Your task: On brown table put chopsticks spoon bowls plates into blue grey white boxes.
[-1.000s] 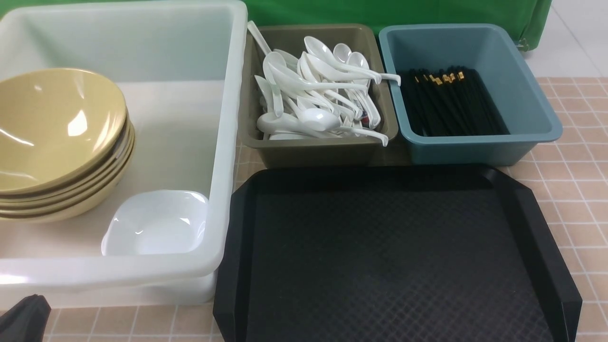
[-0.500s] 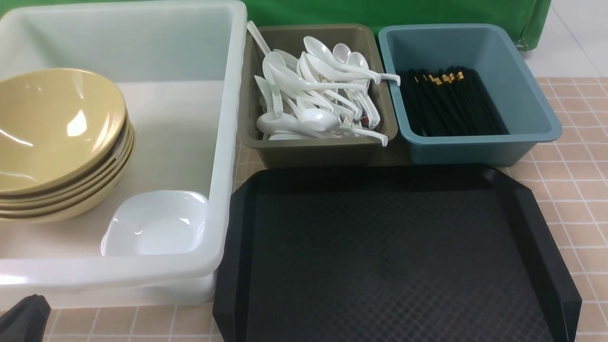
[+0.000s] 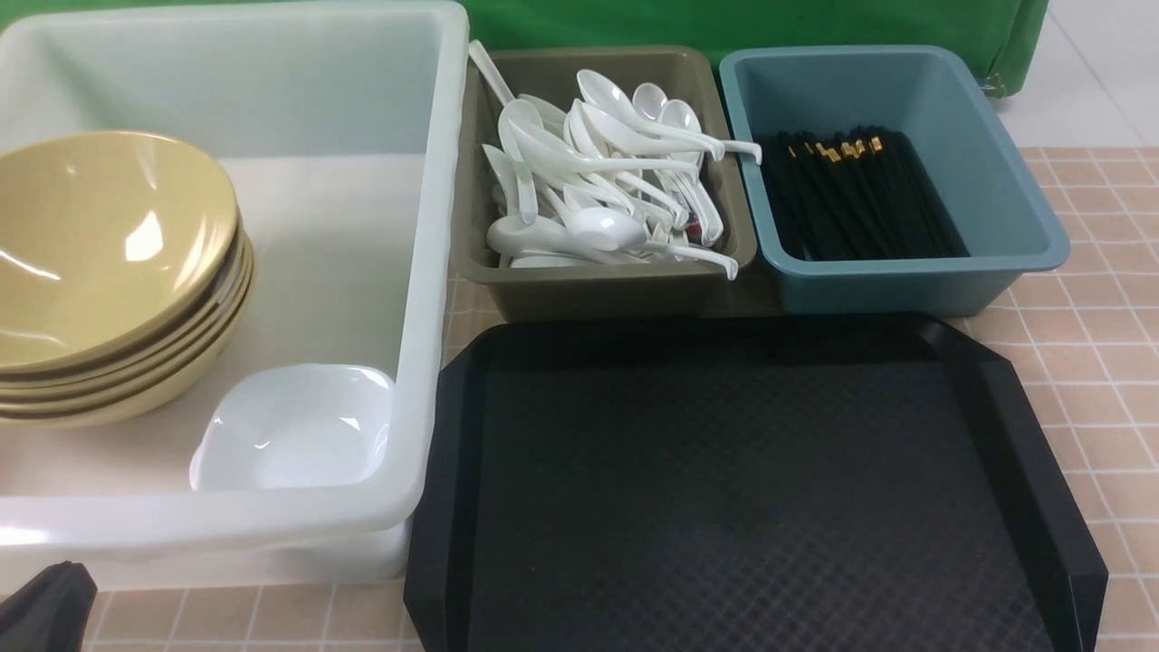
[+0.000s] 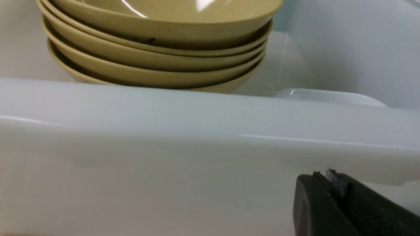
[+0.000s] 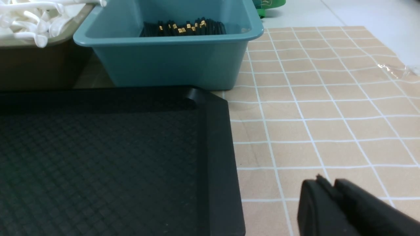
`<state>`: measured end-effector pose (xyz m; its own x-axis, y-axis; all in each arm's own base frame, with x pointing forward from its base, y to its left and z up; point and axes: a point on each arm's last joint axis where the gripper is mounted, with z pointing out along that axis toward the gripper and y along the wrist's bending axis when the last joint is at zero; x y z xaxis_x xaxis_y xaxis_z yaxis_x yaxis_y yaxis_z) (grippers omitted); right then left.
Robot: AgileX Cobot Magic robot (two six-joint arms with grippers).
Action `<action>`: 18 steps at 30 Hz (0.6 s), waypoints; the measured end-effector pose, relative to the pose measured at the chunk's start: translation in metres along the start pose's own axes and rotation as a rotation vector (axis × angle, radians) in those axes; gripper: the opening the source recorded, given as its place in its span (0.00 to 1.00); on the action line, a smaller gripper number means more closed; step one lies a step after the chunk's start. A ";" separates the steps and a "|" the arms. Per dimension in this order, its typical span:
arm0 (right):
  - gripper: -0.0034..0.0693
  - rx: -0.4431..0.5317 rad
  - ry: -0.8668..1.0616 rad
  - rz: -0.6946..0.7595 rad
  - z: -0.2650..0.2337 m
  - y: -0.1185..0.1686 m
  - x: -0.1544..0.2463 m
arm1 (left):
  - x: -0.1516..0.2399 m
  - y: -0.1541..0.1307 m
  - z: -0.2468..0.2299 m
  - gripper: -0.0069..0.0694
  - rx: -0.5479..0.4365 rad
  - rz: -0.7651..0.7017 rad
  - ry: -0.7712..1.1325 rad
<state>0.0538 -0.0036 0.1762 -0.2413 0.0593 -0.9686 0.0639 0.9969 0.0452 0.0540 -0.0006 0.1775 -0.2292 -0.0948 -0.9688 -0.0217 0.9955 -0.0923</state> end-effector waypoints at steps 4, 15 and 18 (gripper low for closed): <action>0.18 0.000 0.000 0.000 0.000 0.000 0.000 | 0.000 0.000 0.000 0.09 0.000 0.001 0.000; 0.19 0.000 0.000 0.000 0.000 0.000 0.000 | 0.000 0.000 0.000 0.09 0.000 0.000 0.000; 0.19 0.000 0.000 0.000 0.000 0.000 0.000 | 0.000 0.000 0.000 0.09 0.000 0.000 0.000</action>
<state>0.0538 -0.0036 0.1762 -0.2413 0.0593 -0.9686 0.0639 0.9969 0.0452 0.0540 -0.0007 0.1775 -0.2292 -0.0946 -0.9688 -0.0214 0.9955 -0.0922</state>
